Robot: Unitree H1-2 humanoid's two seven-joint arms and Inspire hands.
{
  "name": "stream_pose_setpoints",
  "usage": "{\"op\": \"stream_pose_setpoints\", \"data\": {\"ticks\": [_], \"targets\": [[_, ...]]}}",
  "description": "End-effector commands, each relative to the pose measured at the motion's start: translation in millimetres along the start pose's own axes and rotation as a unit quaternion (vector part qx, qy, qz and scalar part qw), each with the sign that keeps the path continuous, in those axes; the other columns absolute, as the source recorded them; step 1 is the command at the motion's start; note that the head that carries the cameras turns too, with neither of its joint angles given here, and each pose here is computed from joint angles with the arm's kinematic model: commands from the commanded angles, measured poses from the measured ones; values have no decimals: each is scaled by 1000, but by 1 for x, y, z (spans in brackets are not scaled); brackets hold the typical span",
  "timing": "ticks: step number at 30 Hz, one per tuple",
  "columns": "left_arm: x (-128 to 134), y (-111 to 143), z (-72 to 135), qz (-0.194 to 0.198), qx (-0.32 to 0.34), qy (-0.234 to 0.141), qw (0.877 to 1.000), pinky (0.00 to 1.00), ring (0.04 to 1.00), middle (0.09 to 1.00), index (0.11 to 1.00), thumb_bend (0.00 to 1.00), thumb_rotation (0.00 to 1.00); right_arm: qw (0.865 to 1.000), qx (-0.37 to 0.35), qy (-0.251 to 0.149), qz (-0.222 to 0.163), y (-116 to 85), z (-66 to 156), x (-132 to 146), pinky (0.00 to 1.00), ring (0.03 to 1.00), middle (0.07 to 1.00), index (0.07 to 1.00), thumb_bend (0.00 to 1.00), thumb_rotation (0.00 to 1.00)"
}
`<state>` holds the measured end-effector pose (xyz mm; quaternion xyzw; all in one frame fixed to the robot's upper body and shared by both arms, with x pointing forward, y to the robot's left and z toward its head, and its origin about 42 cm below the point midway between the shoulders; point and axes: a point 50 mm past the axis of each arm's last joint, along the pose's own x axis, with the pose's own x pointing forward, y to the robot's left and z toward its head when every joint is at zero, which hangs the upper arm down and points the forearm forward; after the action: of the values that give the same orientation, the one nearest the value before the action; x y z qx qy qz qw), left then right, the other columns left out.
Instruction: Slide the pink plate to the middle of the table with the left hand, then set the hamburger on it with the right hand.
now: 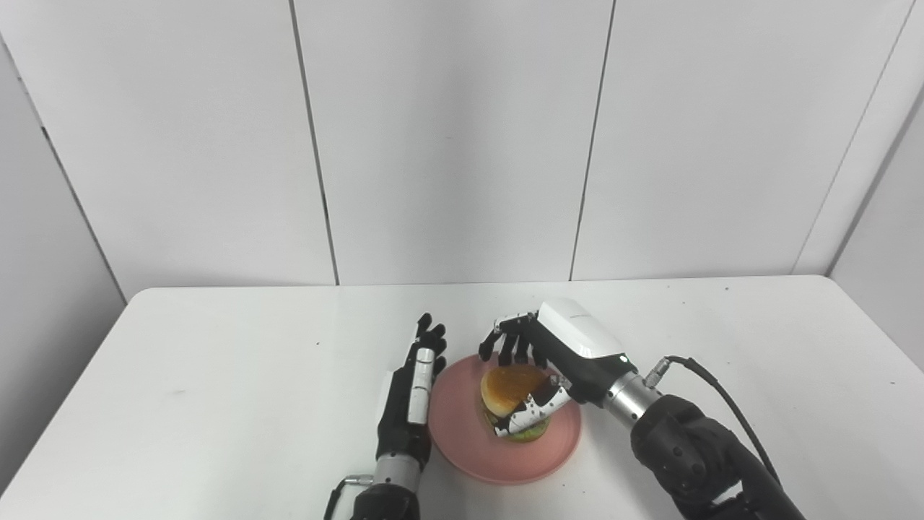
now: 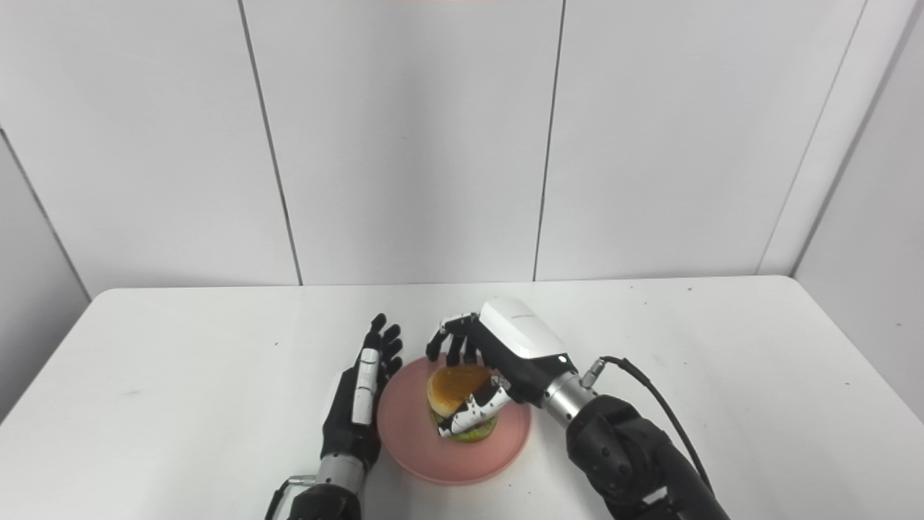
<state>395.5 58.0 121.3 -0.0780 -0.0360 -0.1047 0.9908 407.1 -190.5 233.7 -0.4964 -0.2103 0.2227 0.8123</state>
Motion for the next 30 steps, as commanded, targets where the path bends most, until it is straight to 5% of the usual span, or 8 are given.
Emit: {"op": "stream_pose_setpoints", "data": {"ticks": [1,13,14,15,16,18,22,30], "targets": [[-20,-1,-33,11,-6,51,999,953,956,955,957,661,1000,998,-25,-40,-34,-20,10,17,241,310,403,517,516,0],[-23,2,-33,9,-12,43,999,964,974,969,969,655,1000,999,-52,-8,-13,7,-5,30,394,494,467,518,523,0],[-23,2,-33,10,-16,43,999,971,978,972,970,657,1000,998,-57,-5,-7,8,-5,30,520,627,640,502,514,99],[-24,2,-33,11,-23,46,999,971,978,972,970,657,1000,998,-59,-2,-1,8,-4,28,520,627,640,502,514,99],[-24,2,-33,12,-29,47,998,980,984,977,973,665,1000,998,-58,-3,0,9,-4,27,627,732,733,659,591,151],[-24,3,-32,12,-32,44,998,980,987,981,978,655,1000,999,-49,-6,-3,9,-3,23,759,854,839,793,642,300],[-24,4,-32,9,-26,43,999,967,979,979,978,643,1000,999,-35,-8,3,6,0,17,985,992,982,900,663,515],[-26,7,-31,17,-12,50,999,955,965,958,955,665,1000,1000,1,4,-1,-2,-1,-9,1000,1000,1000,984,723,425]]}}
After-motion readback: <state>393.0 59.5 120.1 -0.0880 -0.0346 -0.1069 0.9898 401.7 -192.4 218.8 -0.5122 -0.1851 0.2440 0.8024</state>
